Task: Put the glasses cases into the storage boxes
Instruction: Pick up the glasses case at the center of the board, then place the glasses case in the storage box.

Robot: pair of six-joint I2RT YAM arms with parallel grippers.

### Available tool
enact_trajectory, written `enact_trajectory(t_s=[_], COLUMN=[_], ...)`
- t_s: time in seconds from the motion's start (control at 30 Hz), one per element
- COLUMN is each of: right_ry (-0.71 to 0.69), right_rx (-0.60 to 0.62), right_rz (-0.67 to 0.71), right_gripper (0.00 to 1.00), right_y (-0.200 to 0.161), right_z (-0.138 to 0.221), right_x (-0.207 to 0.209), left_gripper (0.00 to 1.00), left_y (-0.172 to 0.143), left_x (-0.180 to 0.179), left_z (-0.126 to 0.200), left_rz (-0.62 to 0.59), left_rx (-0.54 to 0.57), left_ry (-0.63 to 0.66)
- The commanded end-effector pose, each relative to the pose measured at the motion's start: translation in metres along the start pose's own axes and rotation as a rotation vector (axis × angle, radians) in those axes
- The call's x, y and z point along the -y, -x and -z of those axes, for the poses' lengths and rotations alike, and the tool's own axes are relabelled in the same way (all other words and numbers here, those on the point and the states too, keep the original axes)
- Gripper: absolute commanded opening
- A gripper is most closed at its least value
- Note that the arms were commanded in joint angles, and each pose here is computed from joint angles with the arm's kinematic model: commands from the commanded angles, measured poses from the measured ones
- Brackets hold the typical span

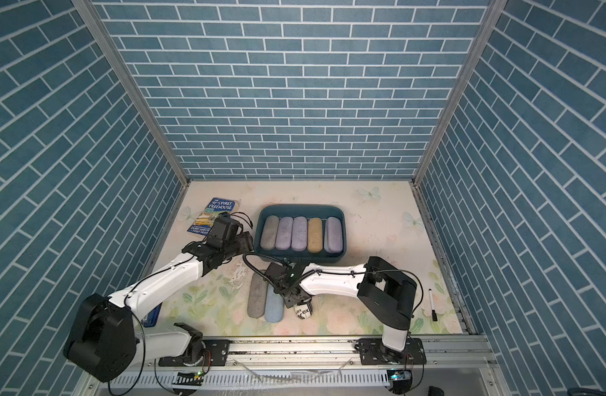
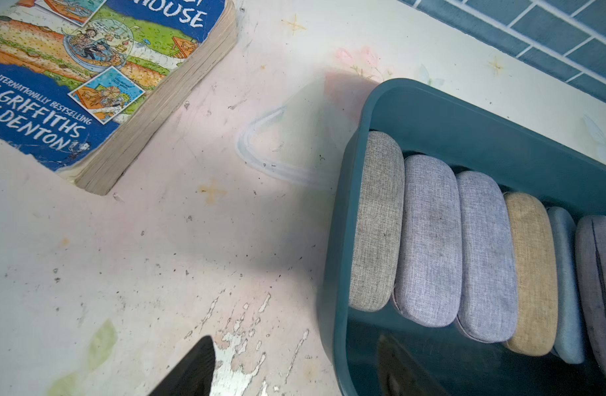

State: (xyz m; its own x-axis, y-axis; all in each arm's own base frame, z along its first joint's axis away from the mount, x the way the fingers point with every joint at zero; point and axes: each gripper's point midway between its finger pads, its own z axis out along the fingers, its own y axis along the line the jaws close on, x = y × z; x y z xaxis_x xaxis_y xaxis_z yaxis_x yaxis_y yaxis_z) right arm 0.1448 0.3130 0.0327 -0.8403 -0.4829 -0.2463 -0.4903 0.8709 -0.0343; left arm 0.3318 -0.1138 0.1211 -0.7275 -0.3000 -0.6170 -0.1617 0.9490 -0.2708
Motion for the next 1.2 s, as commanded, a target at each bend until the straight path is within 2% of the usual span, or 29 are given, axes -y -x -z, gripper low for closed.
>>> enact_trajectory(t_s=[0.0, 0.23, 0.4, 0.6, 0.9, 1.17], right_ry=[-0.009, 0.025, 0.021, 0.032, 0.050, 0.005], right_rx=[0.019, 0.093, 0.217, 0.325, 0.412, 0.369], right_rz=[-0.010, -0.021, -0.039, -0.116, -0.197, -0.240], right_gripper=[0.57, 0.57, 0.57, 0.56, 0.56, 0.56], right_y=[-0.008, -0.007, 0.020, 0.063, 0.136, 0.178], right_z=[0.029, 0.081, 0.123, 0.142, 0.137, 0.091], right_x=[0.009, 0.025, 0.041, 0.066, 0.096, 0.115], left_gripper=[0.76, 0.76, 0.76, 0.78, 0.88, 0.99], left_y=[0.000, 0.004, 0.004, 0.005, 0.013, 0.019], left_x=[-0.004, -0.002, -0.003, -0.001, 0.006, 0.008], left_z=[0.002, 0.005, 0.006, 0.007, 0.015, 0.021], left_rz=[0.002, 0.003, 0.000, -0.007, -0.019, -0.027], left_rx=[0.005, 0.014, 0.018, 0.031, 0.076, 0.119], left_ry=[0.003, -0.005, -0.003, -0.021, -0.071, -0.094])
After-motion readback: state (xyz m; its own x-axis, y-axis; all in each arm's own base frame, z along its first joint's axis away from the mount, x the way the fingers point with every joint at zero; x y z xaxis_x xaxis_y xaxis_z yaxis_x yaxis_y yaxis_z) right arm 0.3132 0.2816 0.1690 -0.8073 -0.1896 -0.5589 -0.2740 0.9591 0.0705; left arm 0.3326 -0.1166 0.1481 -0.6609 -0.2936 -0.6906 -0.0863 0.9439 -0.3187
